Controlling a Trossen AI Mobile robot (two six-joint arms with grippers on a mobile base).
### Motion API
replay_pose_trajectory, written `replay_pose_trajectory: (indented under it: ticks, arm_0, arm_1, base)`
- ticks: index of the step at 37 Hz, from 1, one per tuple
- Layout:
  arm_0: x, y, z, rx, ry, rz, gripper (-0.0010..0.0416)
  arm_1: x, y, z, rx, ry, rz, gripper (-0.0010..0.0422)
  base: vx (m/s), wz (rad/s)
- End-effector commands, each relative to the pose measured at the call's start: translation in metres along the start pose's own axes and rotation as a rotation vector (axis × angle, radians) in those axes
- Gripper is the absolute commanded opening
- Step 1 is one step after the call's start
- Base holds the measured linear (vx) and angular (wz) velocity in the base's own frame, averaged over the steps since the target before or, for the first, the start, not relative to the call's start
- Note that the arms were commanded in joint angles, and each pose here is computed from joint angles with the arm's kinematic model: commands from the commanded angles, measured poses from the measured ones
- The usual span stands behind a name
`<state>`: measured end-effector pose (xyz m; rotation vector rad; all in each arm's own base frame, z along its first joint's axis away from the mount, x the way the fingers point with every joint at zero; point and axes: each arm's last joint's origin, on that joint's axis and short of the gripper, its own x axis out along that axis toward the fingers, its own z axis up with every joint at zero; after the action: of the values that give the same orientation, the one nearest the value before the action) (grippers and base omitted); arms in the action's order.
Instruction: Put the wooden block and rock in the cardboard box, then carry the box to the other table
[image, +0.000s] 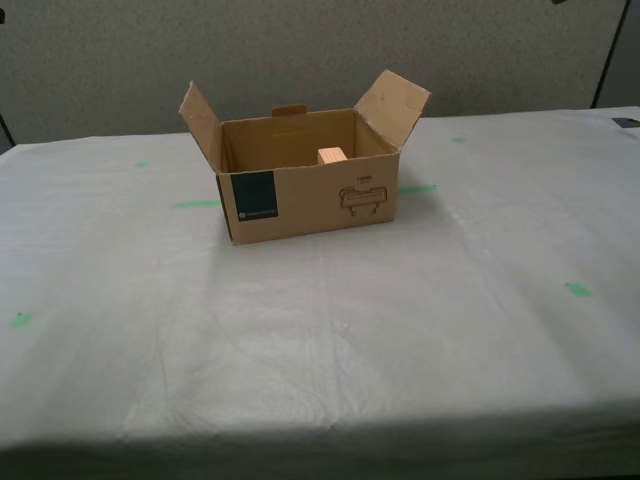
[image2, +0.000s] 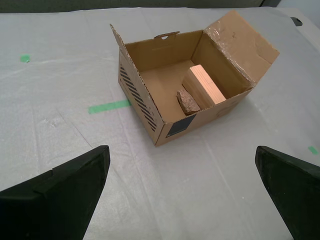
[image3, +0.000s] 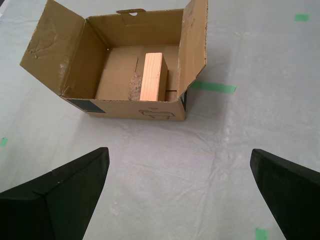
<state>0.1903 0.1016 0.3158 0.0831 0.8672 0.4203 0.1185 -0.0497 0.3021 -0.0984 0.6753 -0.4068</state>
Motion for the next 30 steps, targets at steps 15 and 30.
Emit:
replay_pose_trajectory:
  ticks: [15, 30]
  arm_0:
    - [-0.0001, -0.0002, 0.0001, 0.001, -0.002, -0.004, 0.0393]
    - [-0.0001, -0.0001, 0.0001, 0.0, -0.002, -0.003, 0.0394]
  arm_1:
    - [-0.0002, -0.0001, 0.0002, 0.001, -0.002, 0.0, 0.0398]
    - [-0.0002, -0.0001, 0.0002, 0.001, -0.002, 0.0, 0.0398]
  base:
    - [0.0, 0.0]
    - [0.0, 0.0]
